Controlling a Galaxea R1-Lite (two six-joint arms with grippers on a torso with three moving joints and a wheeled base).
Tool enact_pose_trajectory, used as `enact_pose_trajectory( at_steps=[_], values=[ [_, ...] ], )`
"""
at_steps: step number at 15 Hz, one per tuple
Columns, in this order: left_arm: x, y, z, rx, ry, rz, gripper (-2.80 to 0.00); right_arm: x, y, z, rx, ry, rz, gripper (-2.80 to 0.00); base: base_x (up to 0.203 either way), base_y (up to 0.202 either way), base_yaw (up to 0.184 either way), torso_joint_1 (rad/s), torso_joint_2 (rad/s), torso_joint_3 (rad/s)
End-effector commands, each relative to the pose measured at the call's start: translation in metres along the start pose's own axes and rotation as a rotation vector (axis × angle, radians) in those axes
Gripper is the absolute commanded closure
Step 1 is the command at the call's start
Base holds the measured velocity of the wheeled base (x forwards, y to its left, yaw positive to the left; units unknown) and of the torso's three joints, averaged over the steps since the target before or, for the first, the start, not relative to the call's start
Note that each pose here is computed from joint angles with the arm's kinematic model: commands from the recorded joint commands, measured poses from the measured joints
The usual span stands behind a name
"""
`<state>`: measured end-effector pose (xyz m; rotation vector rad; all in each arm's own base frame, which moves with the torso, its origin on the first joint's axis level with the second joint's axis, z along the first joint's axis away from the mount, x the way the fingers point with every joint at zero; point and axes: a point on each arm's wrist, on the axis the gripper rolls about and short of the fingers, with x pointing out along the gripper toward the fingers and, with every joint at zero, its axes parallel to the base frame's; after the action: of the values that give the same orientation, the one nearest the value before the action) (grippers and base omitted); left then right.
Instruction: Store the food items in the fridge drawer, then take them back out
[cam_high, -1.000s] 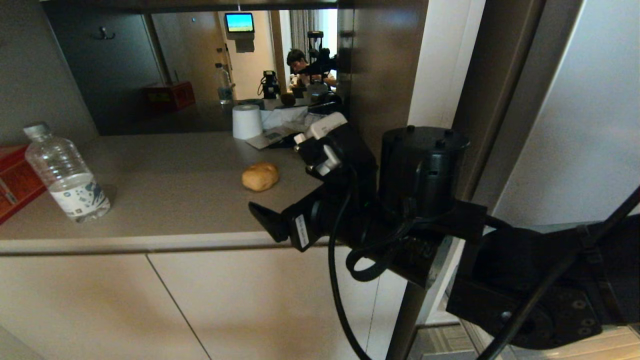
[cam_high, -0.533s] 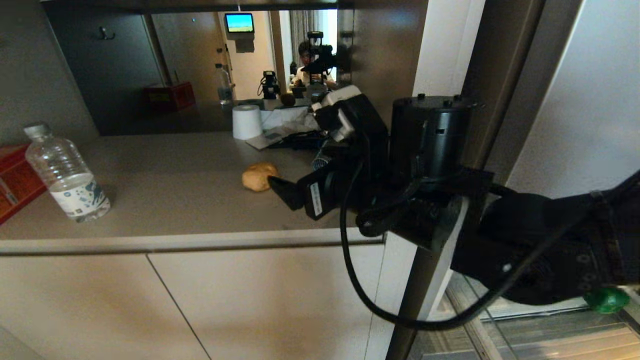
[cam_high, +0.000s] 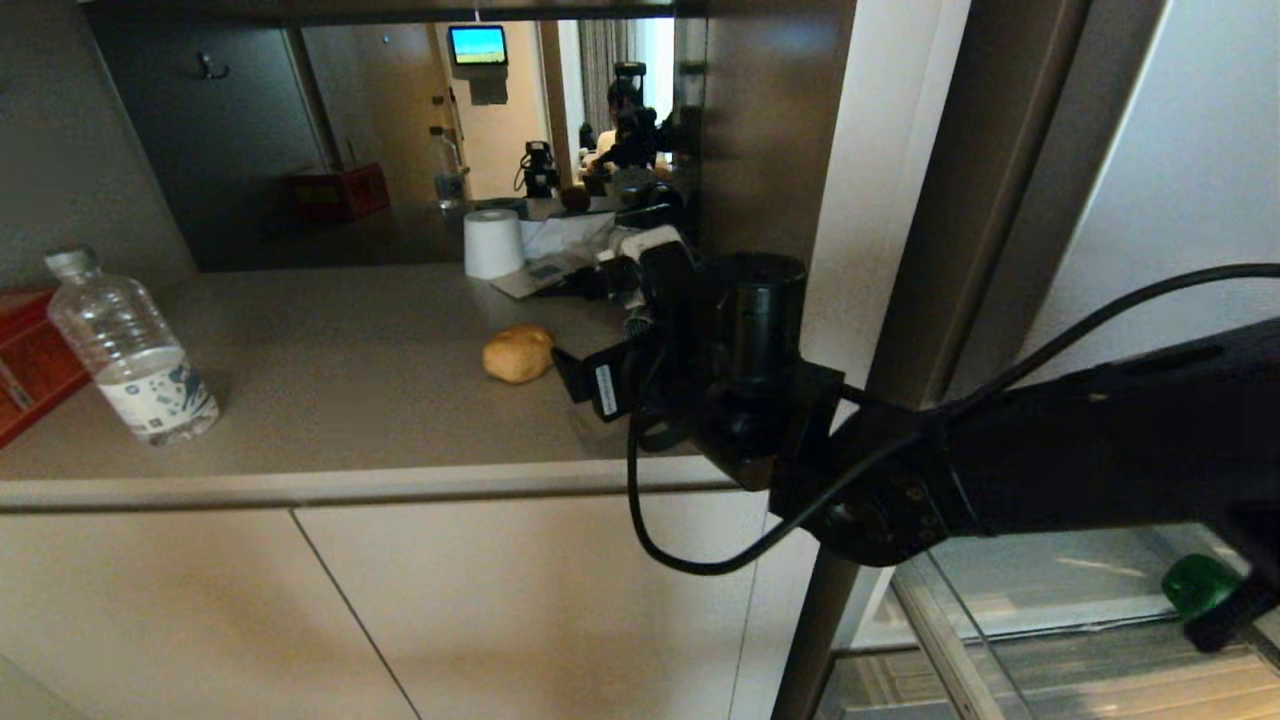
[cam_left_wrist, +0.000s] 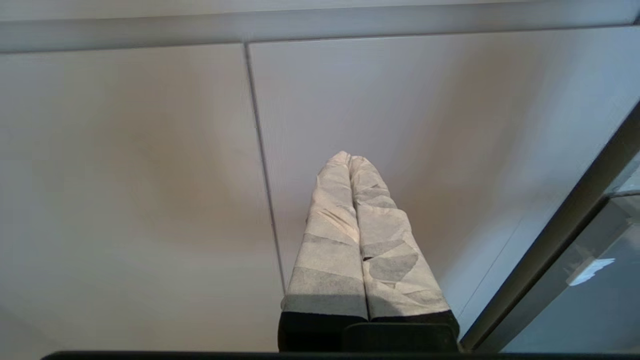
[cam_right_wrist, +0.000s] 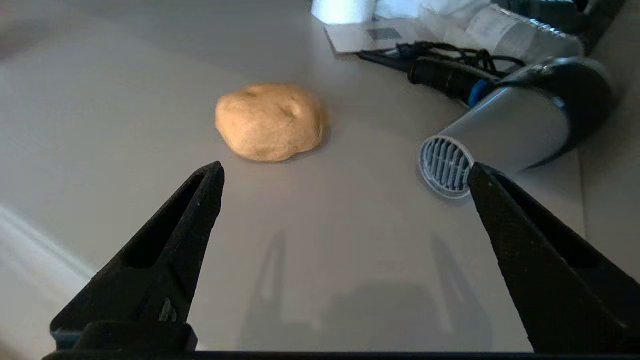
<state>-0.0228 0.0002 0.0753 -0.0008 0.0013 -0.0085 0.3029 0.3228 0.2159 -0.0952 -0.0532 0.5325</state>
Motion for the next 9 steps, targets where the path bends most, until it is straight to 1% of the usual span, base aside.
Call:
enact_pose_trajectory(
  at_steps=[1, 2, 4, 8, 9],
  values=[
    [0.0, 0.0, 0.0, -0.001, 0.002, -0.001, 0.0, 0.013, 0.006, -0.014, -0.007, 0.014, -0.004, -2.8, 0.0, 0.0, 0.0, 0.0, 0.0, 0.0],
    [0.0, 0.0, 0.0, -0.001, 0.002, -0.001, 0.0, 0.014, 0.006, -0.012, -0.005, 0.008, -0.007, -2.8, 0.0, 0.0, 0.0, 0.0, 0.0, 0.0],
    [0.0, 0.0, 0.0, -0.001, 0.002, -0.001, 0.0, 0.015, 0.006, -0.005, 0.003, -0.015, -0.013, -2.8, 0.004, 0.103, -0.002, 0.001, 0.0, 0.002],
    [0.0, 0.0, 0.0, -0.001, 0.002, 0.001, 0.0, 0.026, 0.009, -0.01, 0.004, -0.018, -0.023, -2.8, 0.0, 0.19, -0.001, 0.006, 0.0, 0.003],
    [0.0, 0.0, 0.0, -0.001, 0.002, 0.0, 0.0, 0.03, 0.01, -0.01, 0.007, -0.025, -0.025, -2.8, 0.0, 0.134, -0.008, 0.002, 0.0, 0.001]
  ],
)
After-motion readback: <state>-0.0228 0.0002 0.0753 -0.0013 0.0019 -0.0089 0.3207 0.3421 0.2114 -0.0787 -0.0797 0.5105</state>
